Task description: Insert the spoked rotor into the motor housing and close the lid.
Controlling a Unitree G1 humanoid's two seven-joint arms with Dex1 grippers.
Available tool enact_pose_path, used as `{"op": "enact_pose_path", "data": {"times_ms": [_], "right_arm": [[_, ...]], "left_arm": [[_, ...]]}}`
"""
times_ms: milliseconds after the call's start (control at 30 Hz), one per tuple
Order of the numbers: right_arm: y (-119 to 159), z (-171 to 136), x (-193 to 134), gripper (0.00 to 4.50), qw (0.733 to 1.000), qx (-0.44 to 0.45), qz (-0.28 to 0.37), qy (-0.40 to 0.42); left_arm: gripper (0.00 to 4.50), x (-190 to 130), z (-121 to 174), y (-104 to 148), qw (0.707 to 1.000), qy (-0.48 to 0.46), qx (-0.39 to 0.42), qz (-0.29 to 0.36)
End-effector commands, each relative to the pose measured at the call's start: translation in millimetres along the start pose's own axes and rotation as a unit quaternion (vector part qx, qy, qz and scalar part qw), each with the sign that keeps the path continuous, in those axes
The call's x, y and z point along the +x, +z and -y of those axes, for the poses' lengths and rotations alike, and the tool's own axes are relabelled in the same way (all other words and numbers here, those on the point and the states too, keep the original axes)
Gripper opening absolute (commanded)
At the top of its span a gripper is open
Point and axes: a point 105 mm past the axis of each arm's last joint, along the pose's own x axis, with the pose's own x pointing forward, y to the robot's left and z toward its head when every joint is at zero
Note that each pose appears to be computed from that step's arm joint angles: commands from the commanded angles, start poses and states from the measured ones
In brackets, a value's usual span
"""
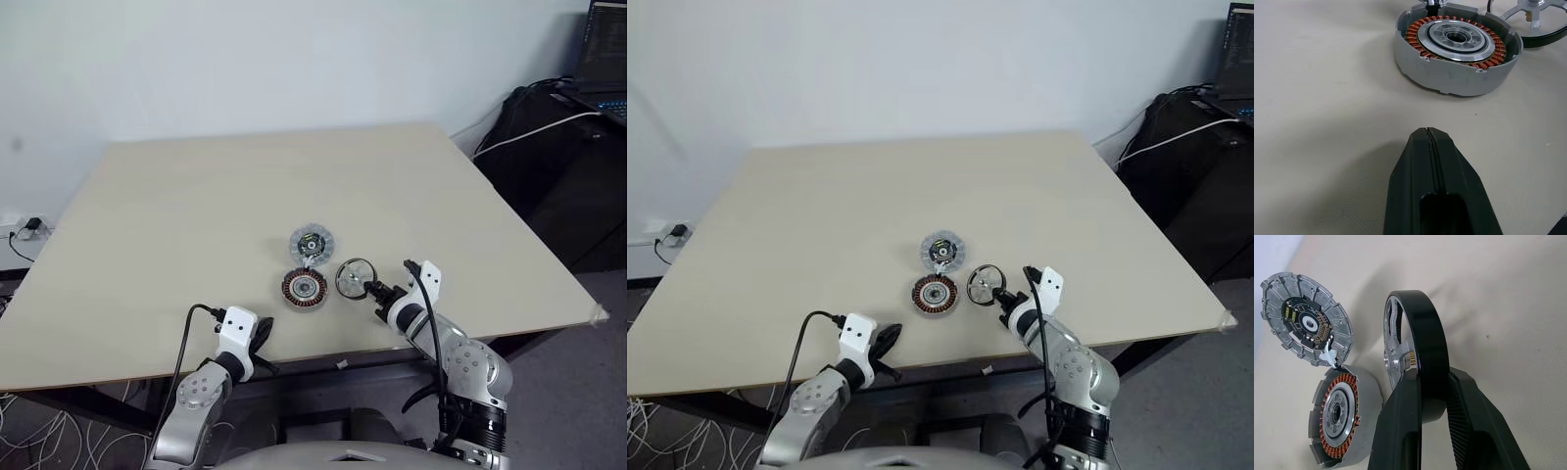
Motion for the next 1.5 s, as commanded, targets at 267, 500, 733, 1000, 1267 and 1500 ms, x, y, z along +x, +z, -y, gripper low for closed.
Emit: {"op": "enact_pose_path", "data": {"times_ms": [267, 500, 733, 1000, 1267, 1500], "right_arm": [[30, -17, -15, 0.40, 0.989, 0.118, 0.065, 0.062], [11, -46, -15, 0.40, 0.984, 0.142, 0.010, 0.110], [-15, -84, -7, 0.40, 0.975, 0.143, -0.054, 0.164], [-39, -114, -1, 0.40, 0.959, 0.145, -0.117, 0.212], [-52, -108, 14, 0.40, 0.959, 0.148, -0.145, 0.192], [-52, -105, 19, 0.40, 0.960, 0.149, -0.142, 0.189]], "left_arm": [[0.00, 1, 0, 17, 1.000, 0.002, 0.005, 0.031], [0.00, 2, 0, 17, 1.000, -0.002, 0.006, 0.030], [0.00, 2, 1, 16, 1.000, -0.002, -0.001, 0.029], [0.00, 0, 1, 14, 1.000, 0.000, -0.004, 0.027], [0.00, -1, 0, 13, 1.000, 0.003, -0.006, 0.026], [0.00, -2, 0, 13, 1.000, 0.006, -0.008, 0.026]]}}
